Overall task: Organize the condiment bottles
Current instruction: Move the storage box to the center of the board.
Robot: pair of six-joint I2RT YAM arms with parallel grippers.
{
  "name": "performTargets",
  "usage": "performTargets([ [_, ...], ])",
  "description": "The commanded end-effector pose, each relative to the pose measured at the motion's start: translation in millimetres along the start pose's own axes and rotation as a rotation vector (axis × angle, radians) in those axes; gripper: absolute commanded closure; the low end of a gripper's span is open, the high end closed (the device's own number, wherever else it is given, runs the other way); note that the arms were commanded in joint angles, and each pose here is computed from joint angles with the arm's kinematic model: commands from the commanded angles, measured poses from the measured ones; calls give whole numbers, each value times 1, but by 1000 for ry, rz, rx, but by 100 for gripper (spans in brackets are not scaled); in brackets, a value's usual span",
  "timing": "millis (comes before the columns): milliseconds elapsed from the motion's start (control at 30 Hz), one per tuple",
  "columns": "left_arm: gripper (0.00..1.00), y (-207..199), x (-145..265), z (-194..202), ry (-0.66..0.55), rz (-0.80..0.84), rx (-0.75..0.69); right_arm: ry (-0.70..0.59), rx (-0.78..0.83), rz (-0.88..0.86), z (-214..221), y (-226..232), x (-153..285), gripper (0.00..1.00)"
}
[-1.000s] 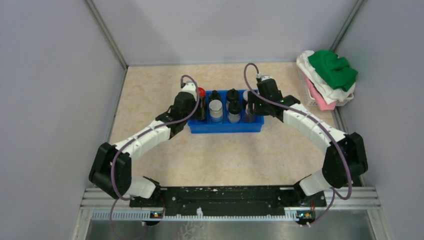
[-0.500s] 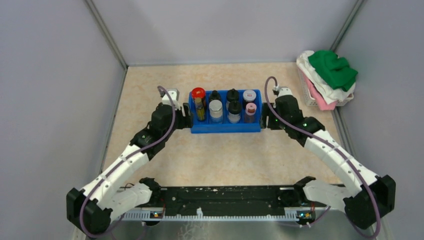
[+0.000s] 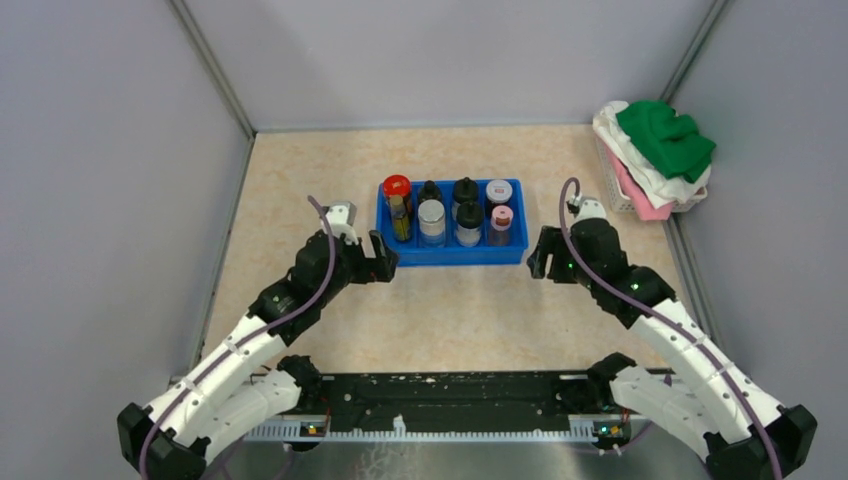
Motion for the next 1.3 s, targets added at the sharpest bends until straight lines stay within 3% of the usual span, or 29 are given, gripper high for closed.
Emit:
performTargets([
  [0,1,-1,-8,15,62,-24,48,42,-16,15,8,2,-7,36],
  [67,4,0,-18,25,114,-53,57,58,-9,35,12,0,-16,46],
  [133,7,4,-26,33,148,-96,67,66,-6,43,14,-1,-24,67],
  [167,8,6,-29,38,158,-113,69,68,-4,45,15,0,-27,69],
  [367,6,16,-40,40,140,-186,38,57,35,112,9,-4,-48,58],
  [767,8,33,-75,12,100,-363,-57,13,64,121,-28,21,-84,58],
  [1267,8,36,-106,8,129,-374,-82,42,70,145,-36,22,-117,60],
])
Point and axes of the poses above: each gripper's point midway between its finger pads, its own x axis back along the fingers, its own y axis along the line the jaws close on, z = x × y, the point moved 4 cm from there along x, back along the fingers, and after that the axes turned 15 degrees about -x, right-handed, at the moved point
